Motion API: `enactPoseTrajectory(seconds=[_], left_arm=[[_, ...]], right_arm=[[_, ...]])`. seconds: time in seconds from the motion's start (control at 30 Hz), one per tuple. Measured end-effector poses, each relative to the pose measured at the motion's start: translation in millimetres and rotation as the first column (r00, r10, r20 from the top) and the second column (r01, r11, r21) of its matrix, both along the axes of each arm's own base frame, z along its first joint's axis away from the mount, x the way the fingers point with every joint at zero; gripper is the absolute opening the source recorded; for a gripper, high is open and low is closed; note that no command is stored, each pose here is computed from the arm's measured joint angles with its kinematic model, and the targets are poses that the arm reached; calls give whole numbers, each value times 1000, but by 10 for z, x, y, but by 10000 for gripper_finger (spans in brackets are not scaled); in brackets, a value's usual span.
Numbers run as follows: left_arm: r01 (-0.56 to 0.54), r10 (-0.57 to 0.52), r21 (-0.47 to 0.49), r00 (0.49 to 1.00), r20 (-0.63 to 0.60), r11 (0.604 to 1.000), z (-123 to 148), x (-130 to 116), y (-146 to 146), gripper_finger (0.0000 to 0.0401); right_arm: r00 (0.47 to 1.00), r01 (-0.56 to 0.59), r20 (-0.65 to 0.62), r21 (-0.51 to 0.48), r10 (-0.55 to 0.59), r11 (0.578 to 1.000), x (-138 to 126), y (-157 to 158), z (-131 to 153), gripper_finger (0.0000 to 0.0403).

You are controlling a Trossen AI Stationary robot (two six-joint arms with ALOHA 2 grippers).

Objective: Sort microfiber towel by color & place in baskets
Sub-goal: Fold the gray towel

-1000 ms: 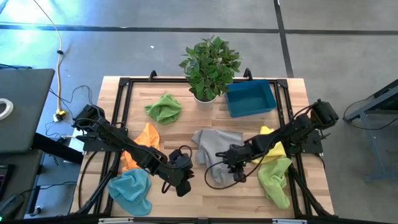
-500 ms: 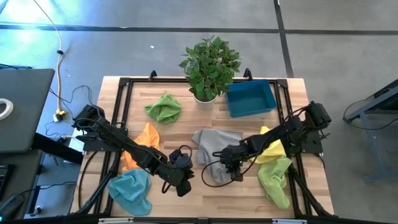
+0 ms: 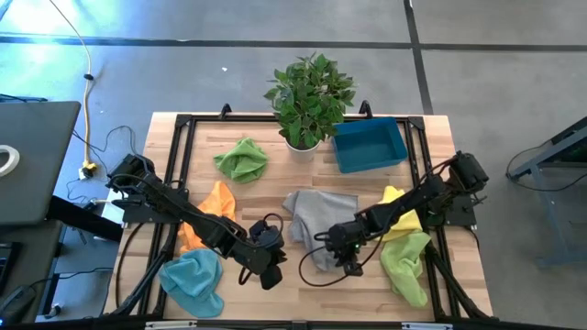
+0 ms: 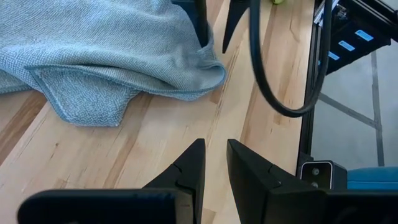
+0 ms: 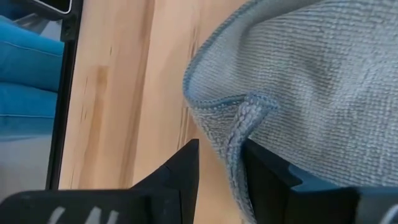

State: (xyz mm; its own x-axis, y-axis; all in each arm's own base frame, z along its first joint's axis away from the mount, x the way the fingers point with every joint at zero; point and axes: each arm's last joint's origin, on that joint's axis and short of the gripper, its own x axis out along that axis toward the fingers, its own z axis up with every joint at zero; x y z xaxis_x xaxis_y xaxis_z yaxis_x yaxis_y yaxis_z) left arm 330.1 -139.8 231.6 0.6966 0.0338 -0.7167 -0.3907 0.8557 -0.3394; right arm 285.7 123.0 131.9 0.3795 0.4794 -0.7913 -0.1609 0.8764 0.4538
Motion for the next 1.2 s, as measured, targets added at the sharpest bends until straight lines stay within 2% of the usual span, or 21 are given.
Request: enactPoseTrajectory(seconds=[0.17,0.33,0.47,0.53,0.77,0.87,1.03,1.2], left_arm=[[0,0,0,1000,0,1000,1,0,0,58],[-1,1,-1,1000,0,1000,1,0,0,58],[0,0,0,1000,0,1000,0,0,0,58],[0,0,0,1000,0,1000,1,0,0,58],[-18,18,-18,1000,1,1000,0,0,0,58],[-33,33,-32,999,1,999,0,1,1,58],[-33,33,-32,999,1,999,0,0,0,58],[-33,33,-32,999,2,999,1,0,0,58]], right_arm=[[998,-53,20,-9,53,999,-17,39,3,110],[984,-175,24,35,174,984,-58,98,6,110],[978,-211,11,58,211,976,-92,147,5,110],[979,-203,18,32,203,979,-99,166,3,110],[990,-106,73,-154,118,982,-106,200,-13,109],[989,-105,81,-173,120,979,-111,211,-14,90],[988,-119,77,-169,134,978,-130,241,-15,13],[995,-78,51,-142,86,987,-149,256,2,8]])
